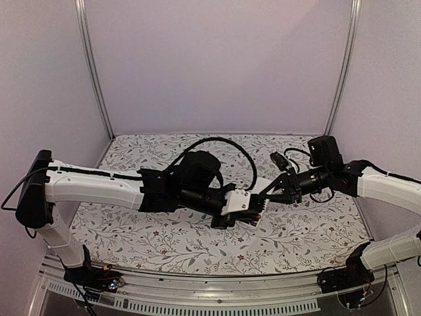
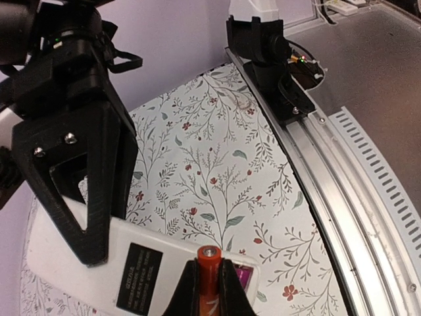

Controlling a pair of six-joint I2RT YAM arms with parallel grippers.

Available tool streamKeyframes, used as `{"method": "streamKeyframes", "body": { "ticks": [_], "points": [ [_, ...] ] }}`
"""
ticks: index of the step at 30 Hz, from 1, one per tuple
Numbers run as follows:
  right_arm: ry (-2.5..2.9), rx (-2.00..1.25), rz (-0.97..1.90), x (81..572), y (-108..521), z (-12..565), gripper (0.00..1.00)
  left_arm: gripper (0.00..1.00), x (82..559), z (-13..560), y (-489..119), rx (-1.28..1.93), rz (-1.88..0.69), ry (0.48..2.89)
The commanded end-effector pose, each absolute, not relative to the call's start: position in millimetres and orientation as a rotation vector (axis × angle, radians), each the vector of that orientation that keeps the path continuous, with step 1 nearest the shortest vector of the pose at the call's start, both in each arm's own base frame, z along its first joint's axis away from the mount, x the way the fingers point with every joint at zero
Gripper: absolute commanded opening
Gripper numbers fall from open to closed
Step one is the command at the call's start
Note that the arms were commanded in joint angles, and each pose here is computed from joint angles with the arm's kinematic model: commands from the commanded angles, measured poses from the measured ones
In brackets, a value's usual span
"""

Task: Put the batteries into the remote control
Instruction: Place the battery in the battery compartment.

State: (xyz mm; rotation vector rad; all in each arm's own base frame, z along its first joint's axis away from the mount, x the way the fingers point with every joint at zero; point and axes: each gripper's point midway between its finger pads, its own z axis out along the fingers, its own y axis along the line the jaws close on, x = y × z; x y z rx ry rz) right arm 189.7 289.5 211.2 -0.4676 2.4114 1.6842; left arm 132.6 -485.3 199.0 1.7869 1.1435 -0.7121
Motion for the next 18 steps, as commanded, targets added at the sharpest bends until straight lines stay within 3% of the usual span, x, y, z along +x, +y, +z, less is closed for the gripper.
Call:
{"method": "streamKeyframes", "body": {
  "ticks": [1, 8, 18],
  "points": [
    [2.383, -0.516, 1.737, 185, 294, 219, 0.00, 0.00, 135, 178, -476, 1.868, -0.628, 1.184],
    [2.382, -0.519, 1.743, 185, 295, 220, 0.00, 0.01, 139, 169, -469, 1.909, -0.570, 1.191],
    [2.385, -0.517, 1.750, 185, 295, 220, 0.00, 0.11, 141, 162, -467, 1.926, -0.544, 1.203]
  ]
}}
